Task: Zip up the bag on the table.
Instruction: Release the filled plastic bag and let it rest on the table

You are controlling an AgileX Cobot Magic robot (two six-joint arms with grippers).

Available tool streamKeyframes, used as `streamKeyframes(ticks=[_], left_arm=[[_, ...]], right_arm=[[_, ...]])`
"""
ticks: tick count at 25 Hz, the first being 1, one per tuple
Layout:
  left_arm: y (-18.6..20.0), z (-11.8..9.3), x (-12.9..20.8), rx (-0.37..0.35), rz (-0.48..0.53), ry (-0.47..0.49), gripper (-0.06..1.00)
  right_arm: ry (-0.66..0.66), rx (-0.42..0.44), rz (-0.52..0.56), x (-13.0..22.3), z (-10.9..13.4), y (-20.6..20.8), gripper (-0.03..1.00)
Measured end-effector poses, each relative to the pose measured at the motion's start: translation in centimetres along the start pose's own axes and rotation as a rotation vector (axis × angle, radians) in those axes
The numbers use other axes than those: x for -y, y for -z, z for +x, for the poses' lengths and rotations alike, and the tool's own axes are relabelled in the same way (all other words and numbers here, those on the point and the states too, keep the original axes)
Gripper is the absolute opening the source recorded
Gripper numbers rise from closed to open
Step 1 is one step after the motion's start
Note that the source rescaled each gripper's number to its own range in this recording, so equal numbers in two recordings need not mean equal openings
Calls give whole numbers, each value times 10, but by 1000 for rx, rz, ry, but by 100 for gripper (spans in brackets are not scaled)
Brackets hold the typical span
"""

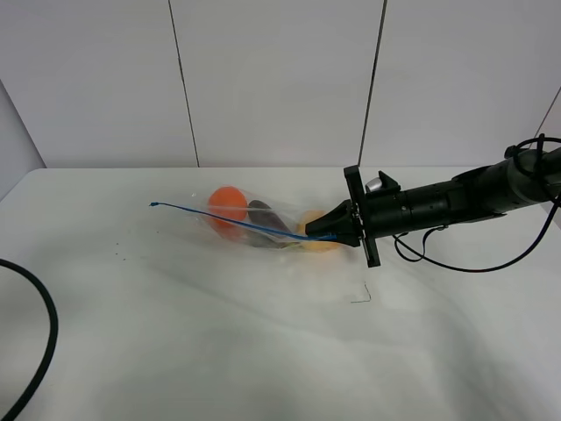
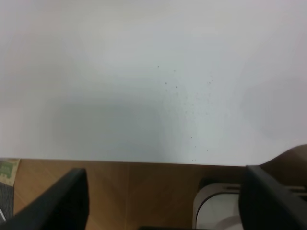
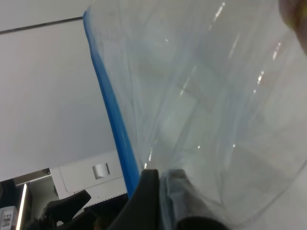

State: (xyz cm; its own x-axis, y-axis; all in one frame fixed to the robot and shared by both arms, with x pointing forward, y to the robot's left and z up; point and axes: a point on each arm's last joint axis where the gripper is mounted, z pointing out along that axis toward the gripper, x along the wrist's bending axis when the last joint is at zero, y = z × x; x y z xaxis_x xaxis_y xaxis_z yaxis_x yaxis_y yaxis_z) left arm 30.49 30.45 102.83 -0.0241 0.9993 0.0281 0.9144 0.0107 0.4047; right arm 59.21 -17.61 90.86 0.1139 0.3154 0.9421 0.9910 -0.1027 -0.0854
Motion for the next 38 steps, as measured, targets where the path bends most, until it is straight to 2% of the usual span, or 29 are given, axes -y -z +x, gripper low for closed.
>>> streamKeyframes(ticks=[3, 10, 17, 20, 29, 30, 31, 32, 35, 36, 38], left_arm=[[7, 0, 6, 0, -60, 3, 100], [31, 2, 36, 6, -323, 14, 100], [43, 1, 62, 19, -518, 22, 100], [44, 2, 66, 20, -546, 23, 100], [44, 1, 66, 22, -546, 23, 100], [44, 1, 66, 22, -546, 23, 100], [44, 1, 66, 22, -546, 23, 100], [44, 1, 66, 22, -546, 23, 100], [44, 1, 66, 22, -546, 23, 100], [44, 1, 66, 22, -546, 23, 100], [44, 1, 66, 22, -546, 23, 100]], right_arm=[[0, 0, 0, 0, 0, 0, 0], [0, 0, 0, 0, 0, 0, 0], [0, 0, 0, 0, 0, 0, 0], [0, 0, 0, 0, 0, 0, 0], [2, 4, 4, 0, 0, 0, 1], [4, 7, 7, 1, -1, 0, 4], [6, 10, 13, 1, -1, 0, 12], [9, 14, 20, 2, -1, 0, 24], [18, 40, 46, 4, -4, 0, 69], [17, 56, 59, 5, -5, 1, 80], [23, 102, 97, 6, -7, 2, 89]])
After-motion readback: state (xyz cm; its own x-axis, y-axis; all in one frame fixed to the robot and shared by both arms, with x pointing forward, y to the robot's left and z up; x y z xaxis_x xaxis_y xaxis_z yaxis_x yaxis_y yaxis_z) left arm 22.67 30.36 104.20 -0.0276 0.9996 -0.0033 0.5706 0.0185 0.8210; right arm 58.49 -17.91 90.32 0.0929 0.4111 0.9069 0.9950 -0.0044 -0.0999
